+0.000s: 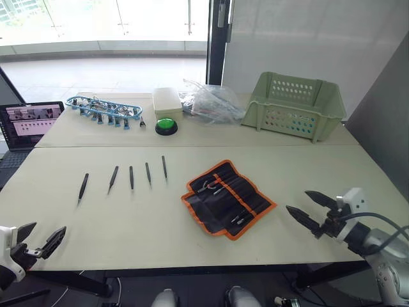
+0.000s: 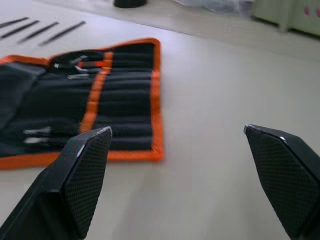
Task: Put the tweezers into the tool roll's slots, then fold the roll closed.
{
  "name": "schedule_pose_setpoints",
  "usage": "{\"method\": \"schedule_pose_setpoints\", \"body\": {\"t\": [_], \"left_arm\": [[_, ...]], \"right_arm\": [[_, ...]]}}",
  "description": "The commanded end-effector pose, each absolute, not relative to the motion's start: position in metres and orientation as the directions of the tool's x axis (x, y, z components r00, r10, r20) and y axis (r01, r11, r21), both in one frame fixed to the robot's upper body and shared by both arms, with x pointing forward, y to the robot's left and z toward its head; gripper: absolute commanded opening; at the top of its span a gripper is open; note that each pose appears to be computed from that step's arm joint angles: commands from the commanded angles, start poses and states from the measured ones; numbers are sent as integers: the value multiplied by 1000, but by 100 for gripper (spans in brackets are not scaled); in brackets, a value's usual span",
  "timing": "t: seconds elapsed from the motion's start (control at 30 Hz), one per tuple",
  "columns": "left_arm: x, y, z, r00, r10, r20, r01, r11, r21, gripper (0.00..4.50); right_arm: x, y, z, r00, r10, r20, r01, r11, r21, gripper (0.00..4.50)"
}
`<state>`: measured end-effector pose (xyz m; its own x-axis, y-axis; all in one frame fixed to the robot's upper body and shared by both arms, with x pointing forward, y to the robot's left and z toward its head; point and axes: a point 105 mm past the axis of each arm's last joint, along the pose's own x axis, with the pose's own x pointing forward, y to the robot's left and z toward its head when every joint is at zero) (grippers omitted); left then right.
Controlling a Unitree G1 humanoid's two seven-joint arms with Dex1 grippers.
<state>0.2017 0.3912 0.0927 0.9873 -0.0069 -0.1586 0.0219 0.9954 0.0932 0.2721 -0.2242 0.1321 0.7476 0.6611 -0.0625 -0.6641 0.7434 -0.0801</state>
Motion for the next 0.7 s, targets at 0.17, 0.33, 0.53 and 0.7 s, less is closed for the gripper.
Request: {"method": "schedule_pose_setpoints", "body": {"t": [0.17, 0.33, 0.53, 0.7], "left_arm": [[218, 386, 89, 988, 127, -86, -126, 992, 18, 445], [236, 377, 83, 983, 161, -83, -161, 987, 9, 445], [280, 357, 80, 985, 146, -90, -147, 989, -11, 445], [313, 346, 68, 978, 138, -156, -134, 990, 37, 445]], "right_arm": [[253, -172, 165, 456, 886, -87, -888, 448, -102, 449], [246, -168, 156, 392, 909, -141, -919, 381, -98, 449], [245, -167, 144, 399, 904, -154, -917, 390, -87, 449], [240, -164, 142, 399, 904, -152, -917, 392, -74, 449]]}}
